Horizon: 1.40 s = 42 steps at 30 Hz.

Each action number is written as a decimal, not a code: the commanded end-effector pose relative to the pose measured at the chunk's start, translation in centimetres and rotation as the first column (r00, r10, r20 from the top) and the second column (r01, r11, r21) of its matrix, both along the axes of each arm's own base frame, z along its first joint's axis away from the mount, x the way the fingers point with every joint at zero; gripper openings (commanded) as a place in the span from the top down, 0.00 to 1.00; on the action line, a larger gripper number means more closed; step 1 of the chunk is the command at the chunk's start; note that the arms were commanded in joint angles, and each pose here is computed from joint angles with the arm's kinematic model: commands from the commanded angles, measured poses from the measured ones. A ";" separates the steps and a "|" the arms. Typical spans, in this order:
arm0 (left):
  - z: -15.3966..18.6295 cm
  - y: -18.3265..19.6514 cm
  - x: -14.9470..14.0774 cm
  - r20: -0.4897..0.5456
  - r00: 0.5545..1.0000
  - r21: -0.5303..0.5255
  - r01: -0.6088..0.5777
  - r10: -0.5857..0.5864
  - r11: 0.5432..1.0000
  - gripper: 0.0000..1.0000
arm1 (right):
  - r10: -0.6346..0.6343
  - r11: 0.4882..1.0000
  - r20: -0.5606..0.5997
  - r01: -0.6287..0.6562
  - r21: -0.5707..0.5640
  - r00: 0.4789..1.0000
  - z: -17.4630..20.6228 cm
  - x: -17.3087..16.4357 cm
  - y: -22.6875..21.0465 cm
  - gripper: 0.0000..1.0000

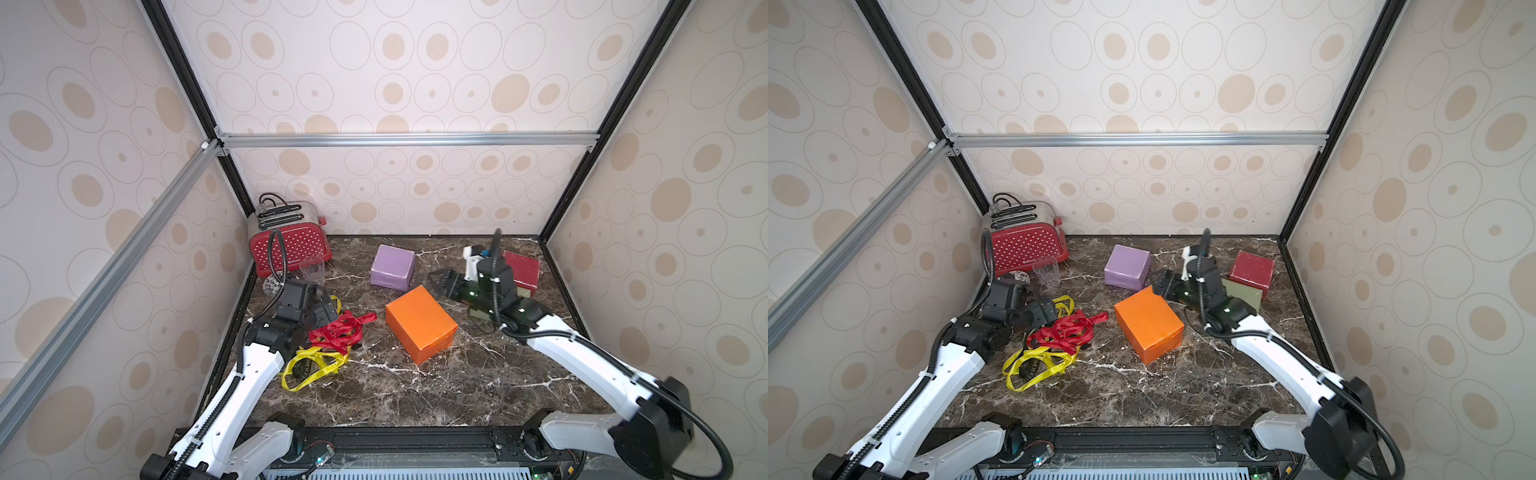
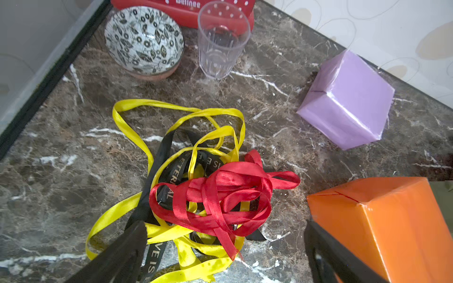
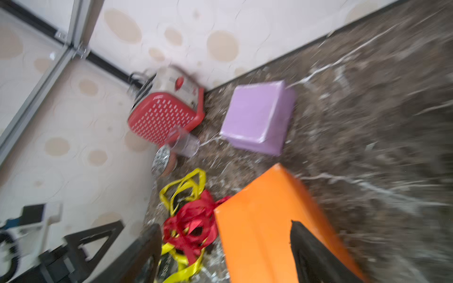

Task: Untie the ribbon bows on the gift boxes
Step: Place the ribbon at the center of the board, then reset both arms

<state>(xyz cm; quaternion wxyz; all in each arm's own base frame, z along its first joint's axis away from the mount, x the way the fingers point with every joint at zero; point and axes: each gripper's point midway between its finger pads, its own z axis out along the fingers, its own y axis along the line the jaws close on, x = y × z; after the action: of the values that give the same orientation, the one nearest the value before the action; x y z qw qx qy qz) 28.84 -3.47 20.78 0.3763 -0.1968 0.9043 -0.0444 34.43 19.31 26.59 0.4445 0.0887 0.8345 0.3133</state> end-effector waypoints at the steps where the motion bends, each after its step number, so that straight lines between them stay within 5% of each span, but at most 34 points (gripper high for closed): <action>1: 3.0 1.7 0.1 0.047 0.999 0.100 -0.020 0.015 0.995 0.01 | -0.259 0.943 0.048 0.263 -0.202 0.965 -2.0 -0.2 -8.4 0.11; 5: 6.8 2.5 1.0 0.204 0.978 0.115 -0.068 0.044 0.991 0.01 | -0.497 0.819 0.088 0.500 -0.280 0.863 -3.3 -1.3 -16.1 0.06; 9: 10.3 4.4 2.2 0.401 0.908 0.111 -0.178 0.120 0.978 0.01 | -0.649 0.703 0.085 0.638 -0.314 0.756 -5.4 -2.6 -21.4 0.00; 13: 10.4 8.1 2.9 0.495 0.838 0.205 -0.370 0.230 0.906 0.01 | -0.682 0.651 0.149 0.688 -0.321 0.716 -6.6 -2.5 -23.1 0.00; 17: 6.8 10.7 4.5 0.483 0.832 0.256 -0.433 0.274 0.864 0.01 | -0.569 0.675 0.262 0.625 -0.392 0.779 -7.6 -0.8 -22.2 0.00; 22: 1.0 13.0 5.9 0.436 0.853 0.255 -0.423 0.287 0.870 0.01 | -0.342 0.672 0.360 0.494 -0.552 0.868 -10.0 1.2 -20.2 0.00; 26: -2.1 15.3 6.3 0.393 0.859 0.279 -0.453 0.330 0.847 0.01 | -0.302 0.607 0.359 0.468 -0.642 0.883 -11.9 1.6 -20.6 0.00; 31: -5.7 15.8 7.2 0.341 0.893 0.341 -0.409 0.294 0.846 0.01 | -0.109 0.614 0.305 0.305 -0.728 0.946 -14.6 1.9 -18.3 0.00; 42: -8.4 12.9 8.7 0.380 0.921 0.348 -0.227 0.084 0.910 0.01 | -0.106 0.670 0.295 0.287 -0.685 0.950 -15.1 2.2 -19.0 0.00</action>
<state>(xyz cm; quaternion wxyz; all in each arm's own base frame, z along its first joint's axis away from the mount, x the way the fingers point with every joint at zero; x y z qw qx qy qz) 35.90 10.80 10.20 0.5106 -0.2243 0.8140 0.1623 36.52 0.18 10.69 0.5514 -0.0326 0.8277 -0.0988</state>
